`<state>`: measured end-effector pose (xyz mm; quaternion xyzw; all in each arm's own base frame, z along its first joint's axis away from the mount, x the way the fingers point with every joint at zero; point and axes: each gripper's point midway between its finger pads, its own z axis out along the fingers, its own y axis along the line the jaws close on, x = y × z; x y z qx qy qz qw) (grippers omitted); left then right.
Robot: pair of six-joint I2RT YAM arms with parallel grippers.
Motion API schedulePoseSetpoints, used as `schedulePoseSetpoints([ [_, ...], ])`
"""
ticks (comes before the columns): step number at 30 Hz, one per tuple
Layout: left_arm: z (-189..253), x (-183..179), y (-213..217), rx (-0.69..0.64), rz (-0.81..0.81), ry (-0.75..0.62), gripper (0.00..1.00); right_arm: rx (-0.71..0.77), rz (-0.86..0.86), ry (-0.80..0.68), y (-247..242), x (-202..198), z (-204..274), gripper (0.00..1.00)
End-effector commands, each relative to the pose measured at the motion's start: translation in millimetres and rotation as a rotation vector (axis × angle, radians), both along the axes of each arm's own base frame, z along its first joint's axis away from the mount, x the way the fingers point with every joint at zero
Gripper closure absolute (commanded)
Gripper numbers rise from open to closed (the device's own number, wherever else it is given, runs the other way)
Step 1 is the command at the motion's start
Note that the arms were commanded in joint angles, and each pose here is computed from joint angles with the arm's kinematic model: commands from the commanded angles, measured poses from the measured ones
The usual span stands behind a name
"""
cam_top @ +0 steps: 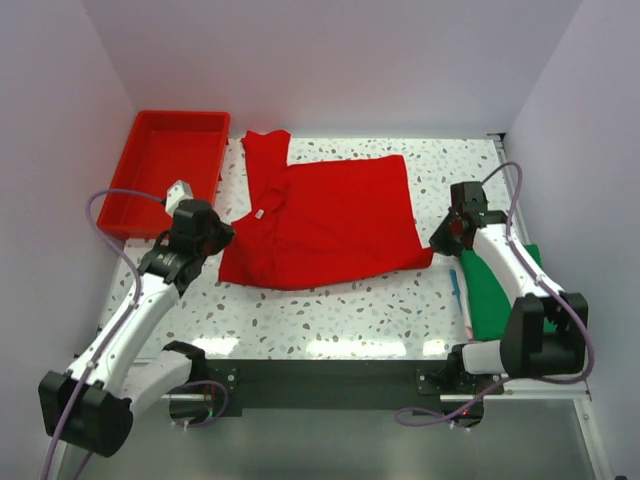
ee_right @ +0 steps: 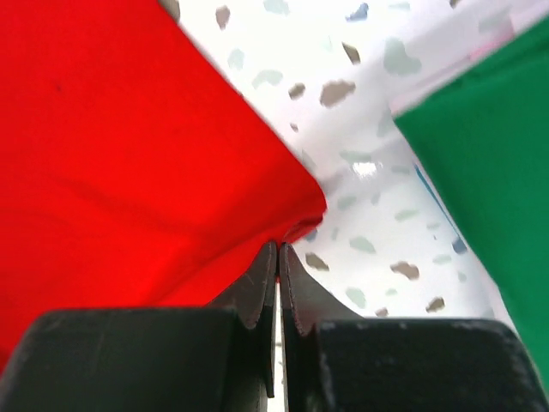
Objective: Fold and stack the t-shirts
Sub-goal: Flatten the tshirt out
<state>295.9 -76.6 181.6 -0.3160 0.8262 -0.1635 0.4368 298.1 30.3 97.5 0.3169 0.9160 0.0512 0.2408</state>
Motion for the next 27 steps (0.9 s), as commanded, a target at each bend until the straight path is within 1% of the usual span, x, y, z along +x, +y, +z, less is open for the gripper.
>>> schedulePoseSetpoints([
  [1,37.5,47.5,-2.3,0.041,0.006,-0.144,1.0,0.001,-0.024,-0.059,-6.2,40.6,8.2,1.0],
  [3,30.2,61.0,-0.3,0.065,0.024,-0.123,1.0,0.018,-0.029,-0.028,-7.7,50.1,-4.2,1.0],
  [8,41.9,82.9,5.3,0.082,0.037,-0.131,1.0,0.067,-0.01,-0.022,-3.6,71.3,-8.2,1.0],
  [11,54.0,86.5,11.2,0.084,0.042,-0.153,1.0,0.068,0.0,-0.031,-3.0,77.5,-6.4,1.0],
  [13,63.4,84.3,11.2,0.083,0.033,-0.166,1.0,0.098,0.028,-0.049,3.3,77.5,1.4,1.0],
  [14,63.7,80.3,11.3,0.083,0.027,-0.158,1.0,0.102,0.038,-0.061,5.1,77.7,5.9,1.0],
  [15,73.3,74.8,11.4,0.082,0.018,-0.181,1.0,0.103,0.052,-0.068,5.5,75.7,10.2,1.0],
  [17,81.0,63.1,14.5,0.085,0.017,-0.194,1.0,0.105,0.071,-0.128,7.5,74.0,33.7,1.0],
  [19,109.8,46.2,19.5,0.082,0.02,-0.264,1.0,0.101,0.087,-0.174,7.6,71.9,55.9,1.0],
  [20,118.1,37.4,21.8,0.087,0.017,-0.275,1.0,0.101,0.099,-0.214,9.0,65.6,76.1,1.0],
  [21,139.2,23.9,26.9,0.082,0.029,-0.329,1.0,0.095,0.113,-0.246,9.1,63.7,90.4,1.0],
  [23,168.9,4.6,32.3,0.077,0.035,-0.387,1.0,0.088,0.13,-0.355,9.5,54.9,137.1,1.0],
  [25,207.8,-23.8,38.0,0.053,0.038,-0.491,1.0,0.07,0.148,-0.458,8.9,47.8,181.8,1.0],
  [26,220.2,-33.7,39.9,0.042,0.041,-0.524,1.0,0.062,0.147,-0.47,7.7,38.8,194.6,1.0],
  [27,237.4,-50.4,42.8,0.027,0.041,-0.579,1.0,0.037,0.142,-0.526,3.9,28.0,218.1,1.0],
])
